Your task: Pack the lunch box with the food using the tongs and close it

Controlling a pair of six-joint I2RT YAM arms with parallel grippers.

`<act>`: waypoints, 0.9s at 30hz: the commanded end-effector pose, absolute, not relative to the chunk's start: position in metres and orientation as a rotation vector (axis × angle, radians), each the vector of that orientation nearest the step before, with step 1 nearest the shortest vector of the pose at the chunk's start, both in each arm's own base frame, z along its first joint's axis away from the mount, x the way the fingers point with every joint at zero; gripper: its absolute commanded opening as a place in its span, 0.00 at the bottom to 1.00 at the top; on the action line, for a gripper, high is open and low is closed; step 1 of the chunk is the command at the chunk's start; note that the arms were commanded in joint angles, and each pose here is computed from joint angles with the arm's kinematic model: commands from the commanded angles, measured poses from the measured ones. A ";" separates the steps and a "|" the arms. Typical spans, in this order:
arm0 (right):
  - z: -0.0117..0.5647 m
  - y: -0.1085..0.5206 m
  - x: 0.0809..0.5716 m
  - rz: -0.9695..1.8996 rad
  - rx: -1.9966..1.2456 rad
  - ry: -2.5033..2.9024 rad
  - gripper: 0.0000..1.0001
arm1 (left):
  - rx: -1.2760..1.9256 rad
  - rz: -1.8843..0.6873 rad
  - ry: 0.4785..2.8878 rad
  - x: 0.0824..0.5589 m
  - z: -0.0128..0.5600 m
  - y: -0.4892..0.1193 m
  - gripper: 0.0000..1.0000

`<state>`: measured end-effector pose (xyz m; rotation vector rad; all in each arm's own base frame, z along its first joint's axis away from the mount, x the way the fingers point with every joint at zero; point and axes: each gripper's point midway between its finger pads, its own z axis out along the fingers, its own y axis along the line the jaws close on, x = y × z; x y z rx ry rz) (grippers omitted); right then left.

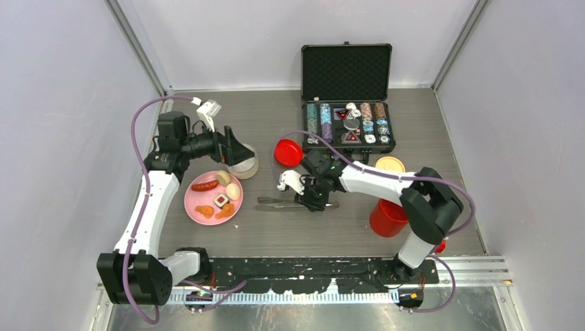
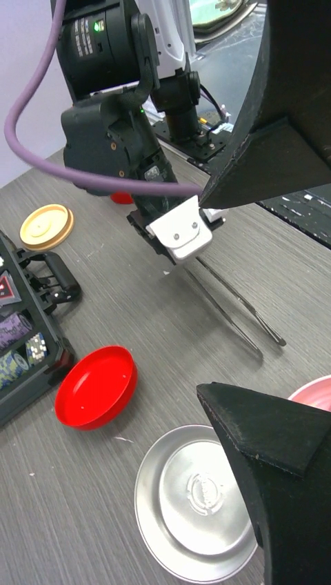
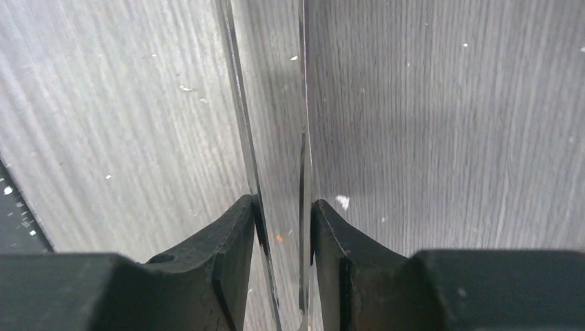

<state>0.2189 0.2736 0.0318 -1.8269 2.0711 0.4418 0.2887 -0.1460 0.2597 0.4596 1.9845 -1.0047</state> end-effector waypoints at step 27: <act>0.187 0.297 0.210 1.139 -1.297 2.041 0.27 | 1.062 -0.937 1.827 0.254 0.263 -0.170 0.97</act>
